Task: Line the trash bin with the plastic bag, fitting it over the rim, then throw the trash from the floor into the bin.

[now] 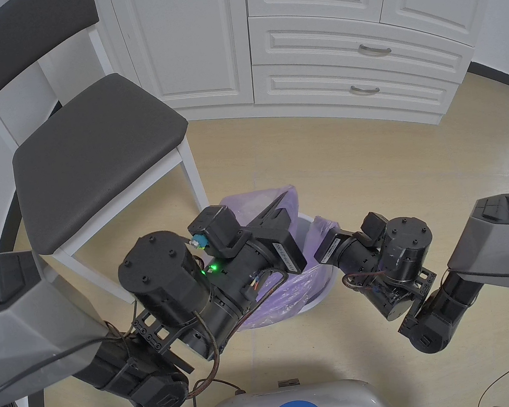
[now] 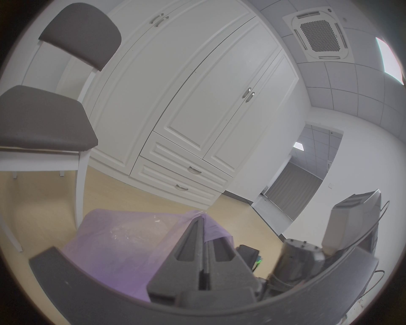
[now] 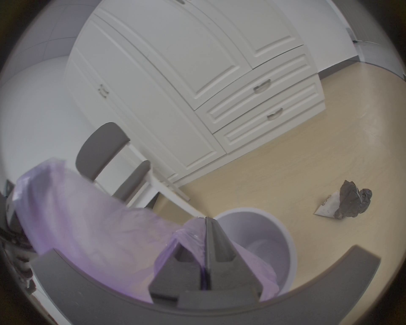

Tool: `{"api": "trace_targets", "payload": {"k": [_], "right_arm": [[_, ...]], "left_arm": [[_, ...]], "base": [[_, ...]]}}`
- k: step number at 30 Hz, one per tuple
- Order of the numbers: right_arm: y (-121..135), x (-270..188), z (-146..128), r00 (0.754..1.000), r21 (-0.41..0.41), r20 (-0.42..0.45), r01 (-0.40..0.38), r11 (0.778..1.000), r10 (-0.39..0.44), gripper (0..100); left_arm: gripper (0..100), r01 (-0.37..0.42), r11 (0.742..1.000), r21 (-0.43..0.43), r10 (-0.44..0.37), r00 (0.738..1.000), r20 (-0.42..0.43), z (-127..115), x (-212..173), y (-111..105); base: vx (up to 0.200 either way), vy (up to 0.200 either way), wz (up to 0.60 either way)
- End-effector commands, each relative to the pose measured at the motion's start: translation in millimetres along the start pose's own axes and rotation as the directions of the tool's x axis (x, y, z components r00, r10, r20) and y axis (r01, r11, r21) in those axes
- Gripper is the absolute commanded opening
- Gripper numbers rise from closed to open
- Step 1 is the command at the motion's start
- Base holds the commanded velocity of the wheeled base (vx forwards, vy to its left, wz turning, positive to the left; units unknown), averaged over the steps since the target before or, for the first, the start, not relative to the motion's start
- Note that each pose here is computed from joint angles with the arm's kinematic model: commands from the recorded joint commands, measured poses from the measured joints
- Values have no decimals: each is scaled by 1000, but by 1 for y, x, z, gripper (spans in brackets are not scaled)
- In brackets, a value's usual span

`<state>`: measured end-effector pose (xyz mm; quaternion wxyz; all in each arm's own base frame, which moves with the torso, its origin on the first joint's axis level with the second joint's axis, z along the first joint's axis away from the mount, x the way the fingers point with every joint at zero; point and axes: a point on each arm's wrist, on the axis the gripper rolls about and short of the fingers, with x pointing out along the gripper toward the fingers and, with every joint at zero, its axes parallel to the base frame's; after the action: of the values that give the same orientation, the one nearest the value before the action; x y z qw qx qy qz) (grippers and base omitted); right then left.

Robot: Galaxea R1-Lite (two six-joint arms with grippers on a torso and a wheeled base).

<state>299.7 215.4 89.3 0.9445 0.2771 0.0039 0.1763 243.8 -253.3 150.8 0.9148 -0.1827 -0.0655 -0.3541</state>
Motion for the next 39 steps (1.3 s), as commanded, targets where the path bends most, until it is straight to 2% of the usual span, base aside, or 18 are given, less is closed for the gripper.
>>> {"api": "trace_targets", "payload": {"k": [1, 5, 11, 15, 18, 23, 25, 26, 27, 28, 29, 30, 34, 36, 39], "right_arm": [[-28, 16, -9, 999, 11, 10, 54, 999, -54, 0], [-35, 18, 0, 997, 11, 30, 66, 998, -66, 0], [-52, 8, 32, 997, -80, 43, 64, 995, -60, 0], [-57, 1, 47, 997, -96, 38, 75, 993, -72, 0], [-57, -3, 52, 998, -97, 31, 63, 993, -60, 0], [-55, -8, 50, 999, -102, 3, 36, 994, -36, 0], [-55, -9, 49, 999, -103, 2, 33, 994, -33, 0], [-55, -10, 48, 999, -103, -2, 32, 994, -32, 0], [-55, -10, 48, 999, -103, -2, 32, 994, -32, 0], [-54, -11, 48, 1000, -103, -6, 28, 994, -29, 0], [-54, -11, 48, 1000, -103, -6, 28, 994, -29, 0], [-51, -12, 46, 1000, -102, -6, 17, 995, -18, 0], [-48, -16, 41, 1000, -101, -21, 3, 995, -5, 0], [-40, -21, 36, 999, -103, -45, -18, 995, 14, 0], [-32, -25, 37, 998, -107, -48, -40, 993, 35, 0]], "left_arm": [[0, -6, 1000, -17, 6, 1000, -18, -12, 7, 3], [0, -5, 999, -36, 5, 1000, -18, -13, 8, 2], [0, 22, 998, -57, -23, 999, -23, -15, 6, -8], [0, 44, 993, -110, -50, 997, -55, -28, 7, -19], [0, 39, 989, -140, -49, 997, -66, -40, 14, -17], [0, 13, 970, -242, -24, 999, -43, -66, 46, 2], [0, 3, 967, -255, -14, 999, -42, -73, 54, 11], [0, -4, 966, -259, -7, 999, -40, -81, 62, 22], [0, -4, 966, -259, -7, 999, -40, -81, 62, 22], [0, -7, 967, -253, -2, 999, -33, -89, 72, 40], [0, -7, 967, -253, -2, 999, -33, -89, 72, 40], [0, -13, 968, -249, 5, 999, -33, -94, 80, 55], [0, -36, 963, -267, 27, 999, -35, -98, 93, 73], [0, -46, 956, -289, 45, 999, -10, -95, 107, 85], [0, -36, 957, -289, 40, 999, 6, -93, 114, 84]], "base": [[0, 0, 0], [0, 0, 0], [0, 0, 0], [0, 0, 0], [0, 0, 0], [0, 0, 0], [0, 0, 0], [0, 0, 0], [0, 0, 0], [0, 0, 0], [0, 0, 0], [0, 0, 0], [0, 0, 0], [0, 0, 0], [0, 0, 0]]}}
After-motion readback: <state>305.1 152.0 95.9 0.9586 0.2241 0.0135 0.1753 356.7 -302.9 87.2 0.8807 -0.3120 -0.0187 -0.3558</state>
